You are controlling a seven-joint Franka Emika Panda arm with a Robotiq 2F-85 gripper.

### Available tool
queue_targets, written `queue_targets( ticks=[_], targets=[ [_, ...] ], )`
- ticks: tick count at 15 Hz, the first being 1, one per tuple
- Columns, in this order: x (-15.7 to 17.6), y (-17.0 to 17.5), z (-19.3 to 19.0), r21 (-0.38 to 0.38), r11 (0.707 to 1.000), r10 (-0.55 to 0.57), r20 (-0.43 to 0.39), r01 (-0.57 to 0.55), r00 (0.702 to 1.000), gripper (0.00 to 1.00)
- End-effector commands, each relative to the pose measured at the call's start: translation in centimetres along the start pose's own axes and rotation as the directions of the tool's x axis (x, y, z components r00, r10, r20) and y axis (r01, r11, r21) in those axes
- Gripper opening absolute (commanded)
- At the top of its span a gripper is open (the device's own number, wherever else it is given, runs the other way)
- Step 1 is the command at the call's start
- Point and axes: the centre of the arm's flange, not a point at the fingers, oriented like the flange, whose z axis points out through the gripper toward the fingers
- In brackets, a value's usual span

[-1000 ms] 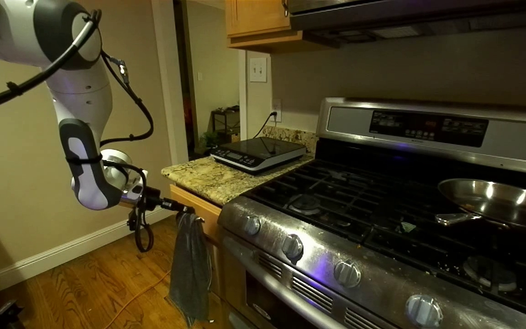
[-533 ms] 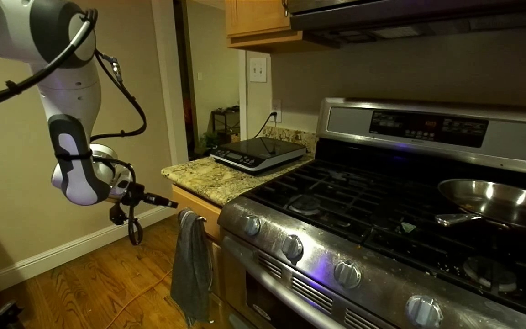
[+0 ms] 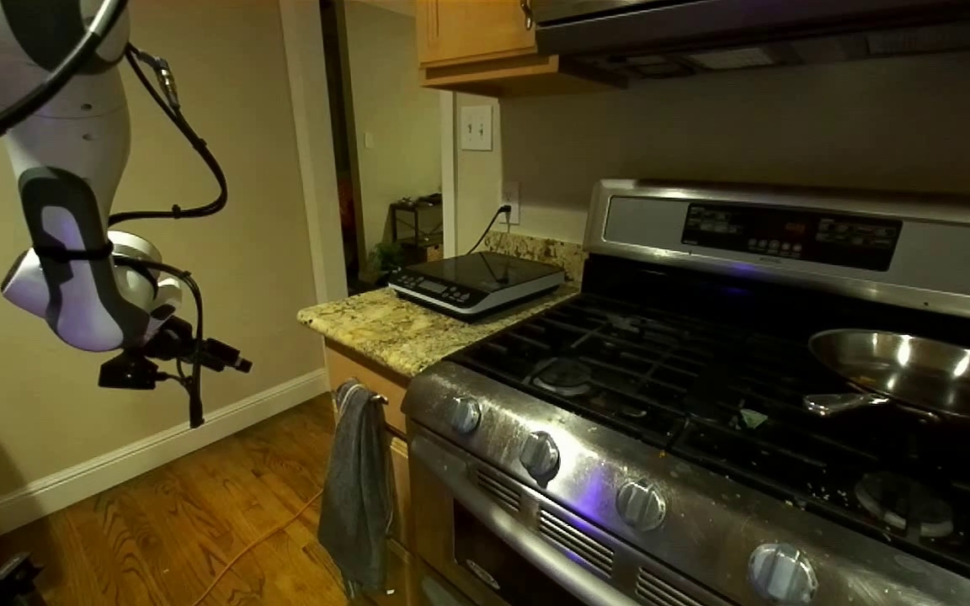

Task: Close the drawer

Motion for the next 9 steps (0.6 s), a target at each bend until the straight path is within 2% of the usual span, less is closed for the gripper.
queue_targets(
  ticks=[1,4,7,8,9],
  targets=[
    [-0.8,1.5,-2.3,0.107,0.992,-0.083,0.156,0.067,0.984,1.00],
    [-1.9,2.0,-2.5,0.149,0.981,-0.168,0.300,0.127,0.939,1.00],
    [-2.4,2.6,-2.6,0.134,0.973,-0.223,0.364,0.186,0.904,1.00],
    [-3.2,1.1,-1.0,0.137,0.980,-0.184,0.338,0.145,0.923,1.00],
    [-3.3,1.1,-0.9,0.136,0.979,-0.191,0.346,0.153,0.919,1.00]
  ],
)
